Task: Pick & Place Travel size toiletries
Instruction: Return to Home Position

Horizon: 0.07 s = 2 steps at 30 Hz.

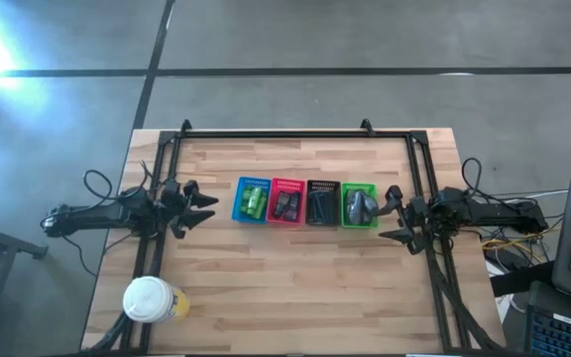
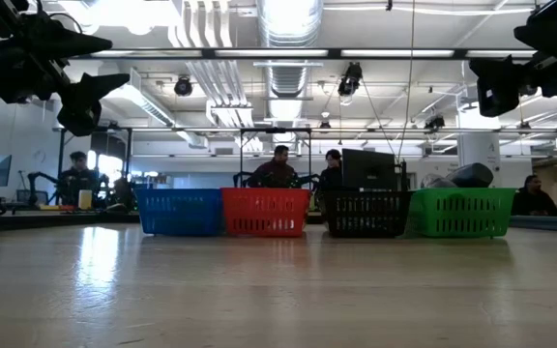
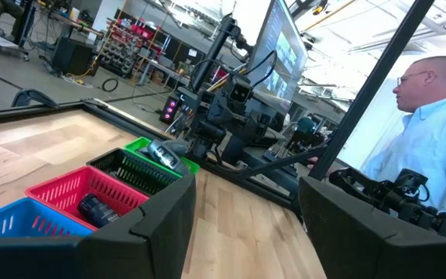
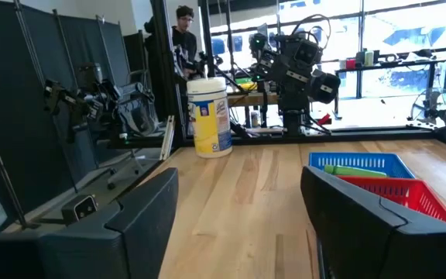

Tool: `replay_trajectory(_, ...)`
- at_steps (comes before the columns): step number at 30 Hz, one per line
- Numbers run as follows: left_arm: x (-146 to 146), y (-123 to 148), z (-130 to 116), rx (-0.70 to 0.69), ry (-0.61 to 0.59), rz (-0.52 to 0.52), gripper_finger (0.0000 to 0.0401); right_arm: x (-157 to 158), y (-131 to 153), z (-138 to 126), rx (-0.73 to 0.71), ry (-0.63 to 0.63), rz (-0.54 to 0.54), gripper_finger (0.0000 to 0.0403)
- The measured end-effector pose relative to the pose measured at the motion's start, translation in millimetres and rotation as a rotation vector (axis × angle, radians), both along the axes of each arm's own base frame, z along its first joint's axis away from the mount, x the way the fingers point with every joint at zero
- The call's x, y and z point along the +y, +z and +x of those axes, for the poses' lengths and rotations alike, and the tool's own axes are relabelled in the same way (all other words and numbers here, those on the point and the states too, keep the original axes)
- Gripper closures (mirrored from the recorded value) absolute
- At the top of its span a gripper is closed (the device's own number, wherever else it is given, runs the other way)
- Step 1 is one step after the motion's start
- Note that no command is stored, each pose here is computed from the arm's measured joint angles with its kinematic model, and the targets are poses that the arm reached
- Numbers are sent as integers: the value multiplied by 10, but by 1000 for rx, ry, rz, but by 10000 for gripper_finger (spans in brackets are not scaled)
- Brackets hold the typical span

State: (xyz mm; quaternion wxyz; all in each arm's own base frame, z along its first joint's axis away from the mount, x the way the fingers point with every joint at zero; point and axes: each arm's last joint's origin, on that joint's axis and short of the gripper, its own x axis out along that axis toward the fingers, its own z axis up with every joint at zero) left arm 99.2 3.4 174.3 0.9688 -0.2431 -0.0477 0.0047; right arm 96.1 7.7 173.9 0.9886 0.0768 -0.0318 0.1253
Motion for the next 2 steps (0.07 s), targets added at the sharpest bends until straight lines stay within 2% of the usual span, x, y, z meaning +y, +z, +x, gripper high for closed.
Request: replay_trajectory(2, 0, 0, 0, 0, 0, 0, 167, 0, 0, 0, 0, 0, 0, 128)
